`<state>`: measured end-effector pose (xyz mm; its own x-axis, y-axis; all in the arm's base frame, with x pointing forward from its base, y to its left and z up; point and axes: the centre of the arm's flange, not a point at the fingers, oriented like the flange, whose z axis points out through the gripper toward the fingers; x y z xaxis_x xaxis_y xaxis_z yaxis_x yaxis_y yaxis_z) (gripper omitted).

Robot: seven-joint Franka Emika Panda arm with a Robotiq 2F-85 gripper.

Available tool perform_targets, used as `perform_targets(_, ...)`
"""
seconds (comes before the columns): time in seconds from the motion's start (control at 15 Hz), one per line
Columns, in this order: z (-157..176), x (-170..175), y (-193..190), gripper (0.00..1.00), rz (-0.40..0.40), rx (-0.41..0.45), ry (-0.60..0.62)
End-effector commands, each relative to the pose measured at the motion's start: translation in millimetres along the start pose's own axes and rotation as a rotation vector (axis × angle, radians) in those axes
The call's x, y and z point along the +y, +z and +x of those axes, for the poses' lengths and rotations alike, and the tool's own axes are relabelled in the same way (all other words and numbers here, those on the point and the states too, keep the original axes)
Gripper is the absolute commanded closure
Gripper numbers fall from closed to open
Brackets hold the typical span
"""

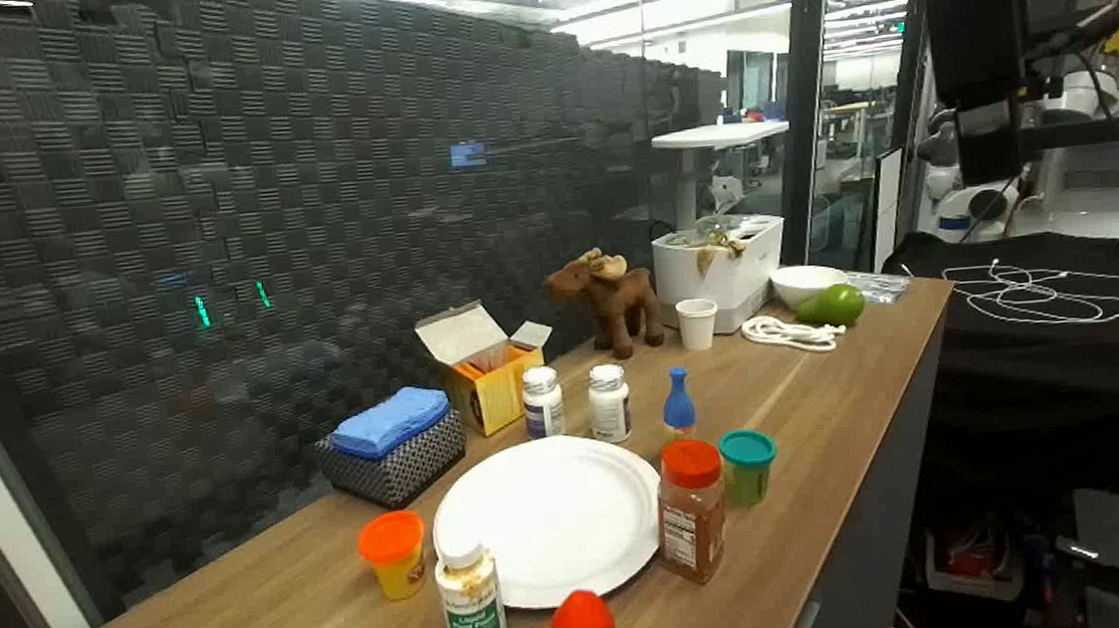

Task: Put all the bottles and the orange plushie surrounding the white plate on the white plate

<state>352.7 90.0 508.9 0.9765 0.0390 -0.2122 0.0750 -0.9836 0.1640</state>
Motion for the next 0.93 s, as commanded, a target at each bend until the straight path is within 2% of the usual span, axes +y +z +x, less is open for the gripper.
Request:
perform_targets(0.0, 0.0, 0.1, -2.4, 0.0, 0.001, 0.005, 0.0)
perform_targets(0.87, -1.6, 0.6, -7.5, 0.0, 0.002, 0.018, 0.002)
